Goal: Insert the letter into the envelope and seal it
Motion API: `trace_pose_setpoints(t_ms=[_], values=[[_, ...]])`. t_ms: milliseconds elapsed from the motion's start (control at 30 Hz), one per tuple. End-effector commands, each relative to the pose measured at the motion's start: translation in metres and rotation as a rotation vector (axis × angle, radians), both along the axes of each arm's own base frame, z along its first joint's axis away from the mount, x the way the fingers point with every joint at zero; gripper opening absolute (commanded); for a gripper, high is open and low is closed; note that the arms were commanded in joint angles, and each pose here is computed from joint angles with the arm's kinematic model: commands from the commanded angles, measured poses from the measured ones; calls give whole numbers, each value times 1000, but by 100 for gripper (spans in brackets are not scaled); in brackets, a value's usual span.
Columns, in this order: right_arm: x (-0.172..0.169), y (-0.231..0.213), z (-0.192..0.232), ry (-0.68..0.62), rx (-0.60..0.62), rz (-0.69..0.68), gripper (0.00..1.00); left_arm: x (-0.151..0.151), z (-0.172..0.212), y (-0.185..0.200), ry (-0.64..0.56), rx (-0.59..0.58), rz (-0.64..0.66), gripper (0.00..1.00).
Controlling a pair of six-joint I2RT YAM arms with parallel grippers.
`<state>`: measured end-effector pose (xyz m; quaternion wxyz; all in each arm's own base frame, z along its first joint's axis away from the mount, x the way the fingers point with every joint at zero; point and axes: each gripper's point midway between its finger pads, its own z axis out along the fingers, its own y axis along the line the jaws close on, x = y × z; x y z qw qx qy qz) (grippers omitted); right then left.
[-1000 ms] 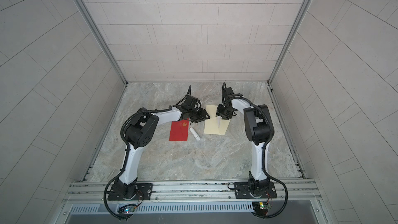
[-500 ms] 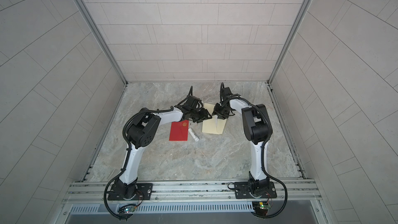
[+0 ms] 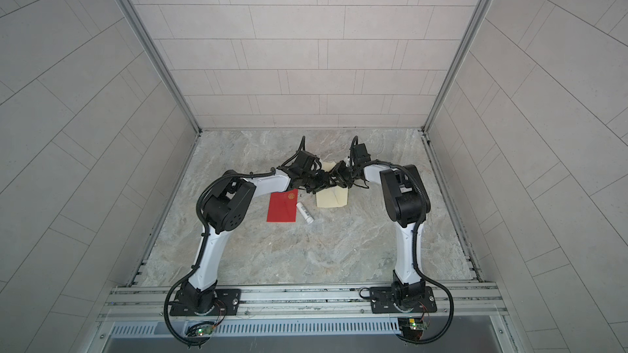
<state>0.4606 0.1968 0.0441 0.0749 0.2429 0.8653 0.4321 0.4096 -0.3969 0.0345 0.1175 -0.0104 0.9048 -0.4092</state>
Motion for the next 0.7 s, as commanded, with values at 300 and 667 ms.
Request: trace_pose_setpoints(t_ms=[300, 667], values=[[-27, 13, -4, 81, -39, 78, 47, -32, -57, 7, 121, 61, -45, 55], [-41, -44, 50, -91, -412, 84, 48, -35, -24, 35, 54, 106, -58, 72]])
